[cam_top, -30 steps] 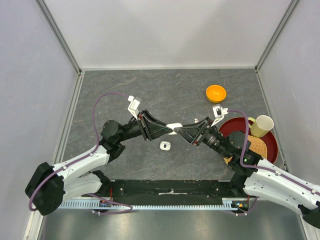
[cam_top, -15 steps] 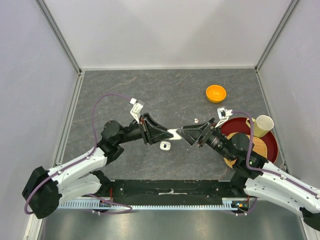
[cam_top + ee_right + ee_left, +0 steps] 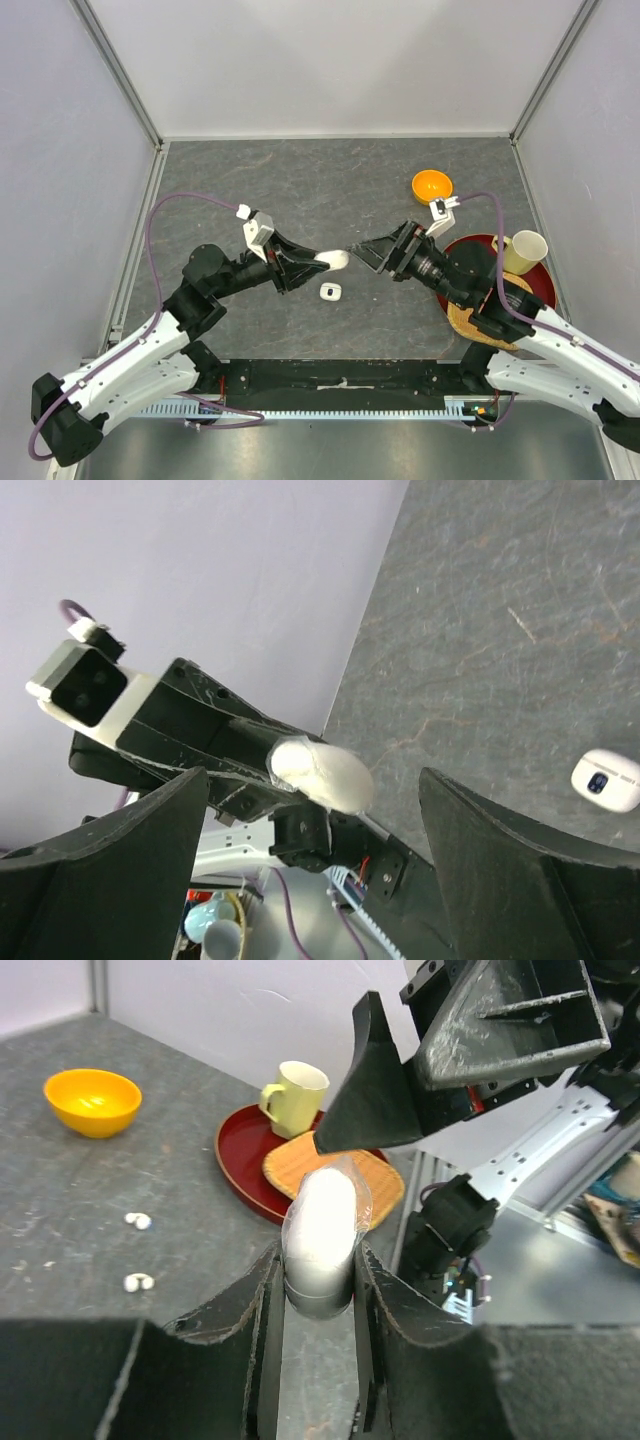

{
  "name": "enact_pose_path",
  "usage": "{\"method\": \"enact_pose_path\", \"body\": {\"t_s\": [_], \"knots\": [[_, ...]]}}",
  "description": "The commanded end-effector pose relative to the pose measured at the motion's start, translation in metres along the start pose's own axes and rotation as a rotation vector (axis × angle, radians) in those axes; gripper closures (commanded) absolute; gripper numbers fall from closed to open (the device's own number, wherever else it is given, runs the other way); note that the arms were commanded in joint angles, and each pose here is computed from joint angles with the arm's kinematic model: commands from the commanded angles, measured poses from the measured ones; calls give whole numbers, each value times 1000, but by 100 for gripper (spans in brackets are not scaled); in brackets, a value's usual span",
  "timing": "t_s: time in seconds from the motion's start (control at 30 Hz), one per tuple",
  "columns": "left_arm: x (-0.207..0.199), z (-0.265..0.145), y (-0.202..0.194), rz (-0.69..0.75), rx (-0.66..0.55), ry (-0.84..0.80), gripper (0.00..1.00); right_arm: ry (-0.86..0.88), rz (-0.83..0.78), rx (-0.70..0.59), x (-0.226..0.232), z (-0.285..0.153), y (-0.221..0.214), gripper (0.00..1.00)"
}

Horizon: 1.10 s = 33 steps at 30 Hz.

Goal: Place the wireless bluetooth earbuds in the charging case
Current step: Pick up the charging case at the center of the board.

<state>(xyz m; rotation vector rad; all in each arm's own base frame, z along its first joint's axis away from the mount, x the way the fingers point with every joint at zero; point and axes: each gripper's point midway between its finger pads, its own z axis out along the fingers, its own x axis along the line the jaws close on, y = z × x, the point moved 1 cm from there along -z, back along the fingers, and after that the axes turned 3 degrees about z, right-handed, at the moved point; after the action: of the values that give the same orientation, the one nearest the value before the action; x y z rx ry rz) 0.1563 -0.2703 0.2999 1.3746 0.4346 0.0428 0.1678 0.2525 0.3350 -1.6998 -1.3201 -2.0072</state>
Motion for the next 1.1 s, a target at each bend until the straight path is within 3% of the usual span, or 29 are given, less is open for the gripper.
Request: {"method": "enact_pose_path", "body": {"t_s": [0.0, 0.23, 0.67, 1.07], "knots": [[11, -4, 20, 206, -15, 68, 98, 7, 106, 102, 20, 0, -10, 8], [10, -3, 24, 233, -15, 57, 98, -18, 175, 224, 18, 18, -34, 9], [4, -4, 26, 191, -54, 43, 98, -27, 359, 224, -3, 28, -46, 17], [3, -5, 27, 175, -67, 38, 98, 152, 492, 155, 12, 30, -30, 24]]}}
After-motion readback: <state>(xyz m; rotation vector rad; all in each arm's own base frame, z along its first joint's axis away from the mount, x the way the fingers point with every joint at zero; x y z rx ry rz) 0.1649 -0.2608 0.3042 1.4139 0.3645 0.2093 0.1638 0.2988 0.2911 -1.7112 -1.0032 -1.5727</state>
